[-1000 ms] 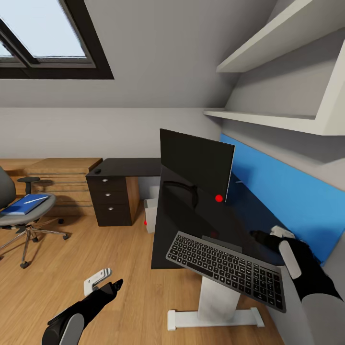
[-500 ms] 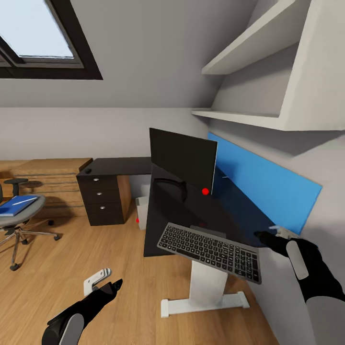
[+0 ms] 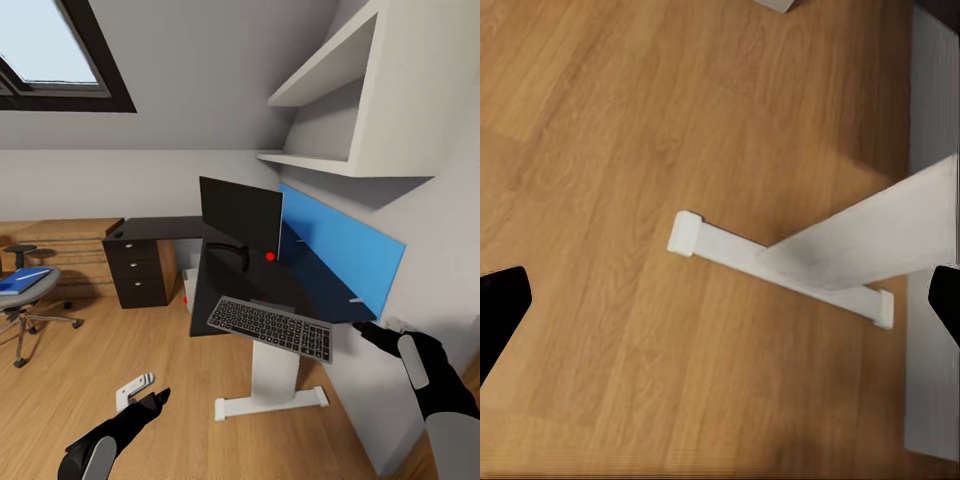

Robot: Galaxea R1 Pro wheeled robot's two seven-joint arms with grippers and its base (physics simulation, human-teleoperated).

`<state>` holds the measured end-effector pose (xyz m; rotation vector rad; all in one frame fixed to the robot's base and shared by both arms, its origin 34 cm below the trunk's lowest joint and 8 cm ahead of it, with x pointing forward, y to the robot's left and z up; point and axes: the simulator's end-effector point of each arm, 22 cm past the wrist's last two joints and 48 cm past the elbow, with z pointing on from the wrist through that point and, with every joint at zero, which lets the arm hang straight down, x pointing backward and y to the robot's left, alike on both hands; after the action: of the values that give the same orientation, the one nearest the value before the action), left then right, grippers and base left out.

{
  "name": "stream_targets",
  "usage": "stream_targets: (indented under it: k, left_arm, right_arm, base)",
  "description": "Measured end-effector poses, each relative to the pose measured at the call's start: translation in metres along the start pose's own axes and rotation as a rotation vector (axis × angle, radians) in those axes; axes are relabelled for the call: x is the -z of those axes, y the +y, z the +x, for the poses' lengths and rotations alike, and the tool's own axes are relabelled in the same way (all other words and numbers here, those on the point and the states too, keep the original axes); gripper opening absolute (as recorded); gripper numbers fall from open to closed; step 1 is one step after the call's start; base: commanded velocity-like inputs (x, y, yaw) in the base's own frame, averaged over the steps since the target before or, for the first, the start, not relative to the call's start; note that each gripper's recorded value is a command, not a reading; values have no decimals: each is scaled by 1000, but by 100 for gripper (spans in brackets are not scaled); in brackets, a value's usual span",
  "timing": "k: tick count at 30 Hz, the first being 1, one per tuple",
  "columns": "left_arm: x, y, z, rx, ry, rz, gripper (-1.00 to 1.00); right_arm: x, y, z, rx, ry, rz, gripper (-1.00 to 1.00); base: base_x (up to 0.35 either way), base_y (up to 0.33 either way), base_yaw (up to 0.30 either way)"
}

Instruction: In the bedroom, organize the workspace by keeping the computer under the desk, ensuring the monitor is on the desk, placing the keyboard on the desk next to the monitor, placing the mouse on the desk next to the keyboard, moving the folder from the swivel chair onto the desk next to the mouse, stacking the notebook on top of the folder with the pen on top of the notebook, and positioning the swivel chair next to the desk.

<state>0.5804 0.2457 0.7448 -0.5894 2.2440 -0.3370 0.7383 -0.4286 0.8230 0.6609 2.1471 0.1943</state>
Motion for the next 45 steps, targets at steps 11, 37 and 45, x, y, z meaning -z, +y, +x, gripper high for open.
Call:
stream_targets:
  k: [11, 37, 45]
  left_arm:
    - [6, 10, -19, -2, -39, -9, 100]
    - [19, 46, -56, 64, -124, -70, 100]
    - [15, 51, -69, 90, -236, -71, 100]
  right_arm:
    - [-1, 3, 2, -5, 5, -20, 100]
    - [32, 1, 13, -357, 122, -368, 100]
    - [25, -3, 25, -369, 135, -380, 100]
  base:
    - [-25, -45, 0]
    - [-1, -1, 0]
    - [0, 0, 0]
